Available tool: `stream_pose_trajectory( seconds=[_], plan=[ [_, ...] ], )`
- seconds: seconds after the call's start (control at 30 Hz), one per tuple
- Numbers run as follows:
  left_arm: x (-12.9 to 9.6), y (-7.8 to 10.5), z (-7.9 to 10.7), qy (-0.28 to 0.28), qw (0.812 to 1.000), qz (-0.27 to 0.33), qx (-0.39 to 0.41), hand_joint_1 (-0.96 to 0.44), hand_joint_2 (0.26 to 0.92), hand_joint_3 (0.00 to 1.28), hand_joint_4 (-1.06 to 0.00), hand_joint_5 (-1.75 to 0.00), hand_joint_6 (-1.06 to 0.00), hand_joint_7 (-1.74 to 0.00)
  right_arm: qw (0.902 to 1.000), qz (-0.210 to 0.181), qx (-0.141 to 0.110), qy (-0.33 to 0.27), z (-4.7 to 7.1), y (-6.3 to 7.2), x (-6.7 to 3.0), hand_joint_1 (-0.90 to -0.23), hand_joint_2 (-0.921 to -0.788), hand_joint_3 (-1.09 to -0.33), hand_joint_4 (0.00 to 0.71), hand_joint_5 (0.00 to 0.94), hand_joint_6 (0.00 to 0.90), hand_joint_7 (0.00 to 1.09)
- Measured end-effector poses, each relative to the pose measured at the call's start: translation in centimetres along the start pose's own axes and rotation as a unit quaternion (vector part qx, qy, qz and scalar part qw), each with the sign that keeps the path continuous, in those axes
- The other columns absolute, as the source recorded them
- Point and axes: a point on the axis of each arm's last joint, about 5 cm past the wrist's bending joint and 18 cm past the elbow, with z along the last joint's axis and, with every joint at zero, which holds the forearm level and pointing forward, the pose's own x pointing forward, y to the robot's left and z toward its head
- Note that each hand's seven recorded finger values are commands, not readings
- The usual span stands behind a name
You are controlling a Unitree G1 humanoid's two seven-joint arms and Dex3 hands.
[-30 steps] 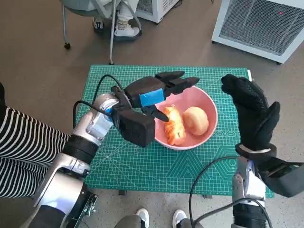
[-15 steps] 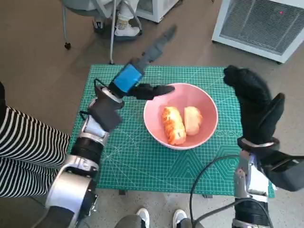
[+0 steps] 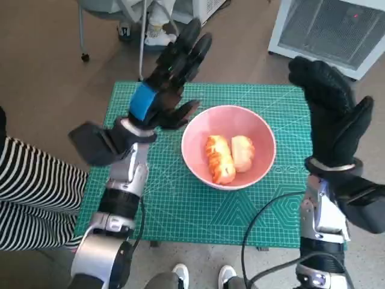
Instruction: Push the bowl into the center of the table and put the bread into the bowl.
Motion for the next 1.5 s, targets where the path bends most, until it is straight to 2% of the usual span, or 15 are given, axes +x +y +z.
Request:
stream_pose_trajectory(
  seconds=[0.3,0.57,0.87,1.1,1.5],
  plan=[
    [-0.8,-0.2,0.2,-0.013,1.000,0.007,-0.004,-0.76,0.921,0.53,0.00,0.00,0.00,-0.18,1.0000,0.008,-0.004,-0.005,0.1,0.2,0.81,-0.700,-0.921,-0.693,0.185,0.002,0.082,0.43],
    [-1.2,-0.2,0.0,-0.015,1.000,0.001,-0.011,-0.76,0.921,0.44,0.00,0.00,0.00,-0.21,0.9999,0.013,-0.001,-0.003,0.0,0.4,1.29,-0.693,-0.921,-0.696,0.187,0.002,0.086,0.42],
    [-1.5,0.0,0.0,-0.015,1.000,0.002,-0.018,-0.74,0.921,0.36,0.00,0.00,0.00,-0.19,0.9998,0.020,-0.006,0.004,-0.1,0.5,1.35,-0.688,-0.921,-0.705,0.187,0.001,0.075,0.41],
    [-1.6,0.1,-0.1,-0.013,1.000,0.006,-0.022,-0.72,0.921,0.36,0.00,0.00,0.00,-0.23,0.9997,0.022,-0.006,0.006,-0.1,0.5,1.36,-0.686,-0.921,-0.713,0.186,0.001,0.073,0.41],
    [-1.7,0.2,-0.2,-0.008,0.999,0.031,-0.021,-0.68,0.921,0.36,-0.07,-0.03,0.00,-0.34,0.9996,0.025,-0.006,0.012,-0.1,0.5,1.38,-0.685,-0.921,-0.717,0.180,0.000,0.071,0.41]
  ],
)
